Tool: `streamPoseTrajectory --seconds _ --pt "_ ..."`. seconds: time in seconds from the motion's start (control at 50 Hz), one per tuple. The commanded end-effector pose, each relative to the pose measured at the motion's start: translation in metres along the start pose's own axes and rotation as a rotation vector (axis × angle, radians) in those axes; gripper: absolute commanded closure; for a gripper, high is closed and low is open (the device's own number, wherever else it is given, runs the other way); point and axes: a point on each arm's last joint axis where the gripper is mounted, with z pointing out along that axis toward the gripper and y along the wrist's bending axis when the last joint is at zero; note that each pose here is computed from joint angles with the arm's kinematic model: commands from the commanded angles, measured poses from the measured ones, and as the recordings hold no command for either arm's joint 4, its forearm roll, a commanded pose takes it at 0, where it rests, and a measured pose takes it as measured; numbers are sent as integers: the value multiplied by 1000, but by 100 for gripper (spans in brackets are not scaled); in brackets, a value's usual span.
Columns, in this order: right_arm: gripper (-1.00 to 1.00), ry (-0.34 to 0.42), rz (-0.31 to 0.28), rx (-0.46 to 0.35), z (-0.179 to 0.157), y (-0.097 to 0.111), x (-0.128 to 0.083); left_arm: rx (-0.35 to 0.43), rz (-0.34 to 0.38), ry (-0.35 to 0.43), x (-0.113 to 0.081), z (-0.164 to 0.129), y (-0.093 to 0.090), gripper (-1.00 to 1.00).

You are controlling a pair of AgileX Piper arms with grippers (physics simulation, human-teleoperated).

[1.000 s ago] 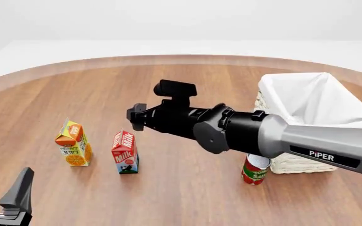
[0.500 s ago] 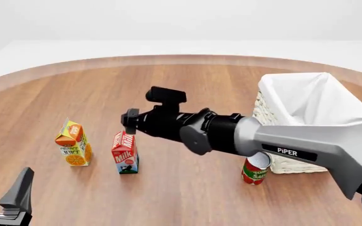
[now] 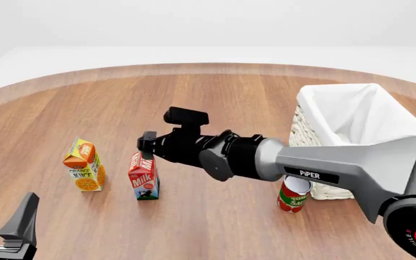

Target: Pick the milk and place it in the basket.

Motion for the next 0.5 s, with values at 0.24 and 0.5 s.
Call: streamPoseTrajectory --seconds 0.24,0.5 --pt "-100 8 1 11 14 -3 0 0 0 0 0 0 0 -100" --pt "-100 20 18 8 21 -3 9 0 0 0 0 0 0 -100"
